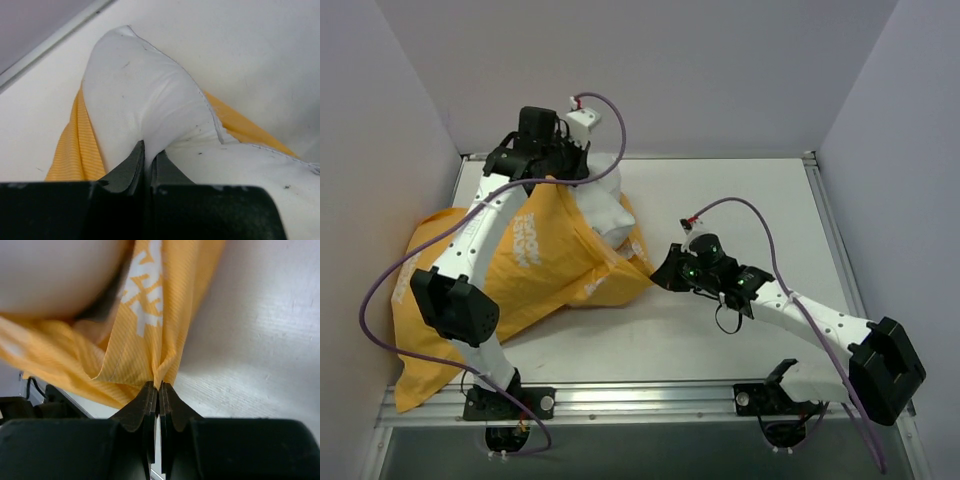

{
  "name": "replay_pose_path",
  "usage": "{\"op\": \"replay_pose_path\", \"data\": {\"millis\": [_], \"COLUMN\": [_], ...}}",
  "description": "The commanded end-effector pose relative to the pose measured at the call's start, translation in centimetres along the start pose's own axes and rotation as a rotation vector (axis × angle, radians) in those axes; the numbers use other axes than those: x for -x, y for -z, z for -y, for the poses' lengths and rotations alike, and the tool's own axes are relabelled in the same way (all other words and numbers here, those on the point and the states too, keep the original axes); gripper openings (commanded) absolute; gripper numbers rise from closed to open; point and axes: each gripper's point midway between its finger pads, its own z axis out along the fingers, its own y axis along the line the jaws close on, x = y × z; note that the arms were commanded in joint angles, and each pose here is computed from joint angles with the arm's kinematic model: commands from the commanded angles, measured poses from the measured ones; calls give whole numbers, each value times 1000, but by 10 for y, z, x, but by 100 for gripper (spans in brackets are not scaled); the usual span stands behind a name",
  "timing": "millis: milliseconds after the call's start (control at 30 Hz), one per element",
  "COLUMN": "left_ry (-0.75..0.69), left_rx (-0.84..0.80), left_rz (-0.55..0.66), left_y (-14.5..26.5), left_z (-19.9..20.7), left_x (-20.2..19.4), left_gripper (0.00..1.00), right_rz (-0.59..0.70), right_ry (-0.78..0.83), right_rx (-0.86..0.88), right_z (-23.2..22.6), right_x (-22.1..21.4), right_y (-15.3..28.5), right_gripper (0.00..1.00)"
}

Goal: Remove the pillowcase from the pillow

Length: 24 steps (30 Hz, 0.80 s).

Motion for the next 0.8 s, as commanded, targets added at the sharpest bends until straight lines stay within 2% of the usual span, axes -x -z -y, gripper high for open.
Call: {"op": "replay_pose_path", "data": {"millis": [0, 133, 267, 333, 367, 433, 467, 533, 600, 633, 700, 767], "left_ry": [78, 110, 61, 51, 47, 57, 59, 60, 50, 42, 29, 22], "left_rx": [193, 82, -64, -107, -112, -140, -145, -169, -174, -189, -194, -206], "left_rz": [273, 344, 399, 351, 341, 291, 280, 250, 238, 232, 229, 228], "left_y": [53, 73, 97, 86, 86, 72, 69, 60, 56, 52, 49, 47], "left_z": [-73, -58, -13, 7, 12, 23, 26, 37, 43, 51, 57, 63], "left_x": [78, 95, 100, 82, 78, 60, 55, 44, 41, 41, 42, 45], "left_gripper": [2, 2, 2, 2, 2, 2, 2, 2, 2, 2, 2, 2], "right_rz": [-110, -131, -63, -61, -52, -2, 17, 103, 127, 176, 174, 185], "right_ry": [-51, -82, -57, -23, -12, 4, 2, -14, -6, 34, 54, 107], "right_rx": [-46, -46, 30, 63, 74, 65, 57, 45, 51, 66, 26, 66], "right_z": [25, 38, 10, 0, -5, -9, -7, -2, -4, -16, -21, -54], "right_x": [-48, -66, -32, -19, -9, 27, 40, 78, 91, 110, 114, 119], "right_y": [1, -16, -36, -41, -41, -29, -22, 4, 20, 34, 41, 43], "right_gripper": [0, 0, 0, 0, 18, 43, 59, 69, 77, 85, 94, 100]}}
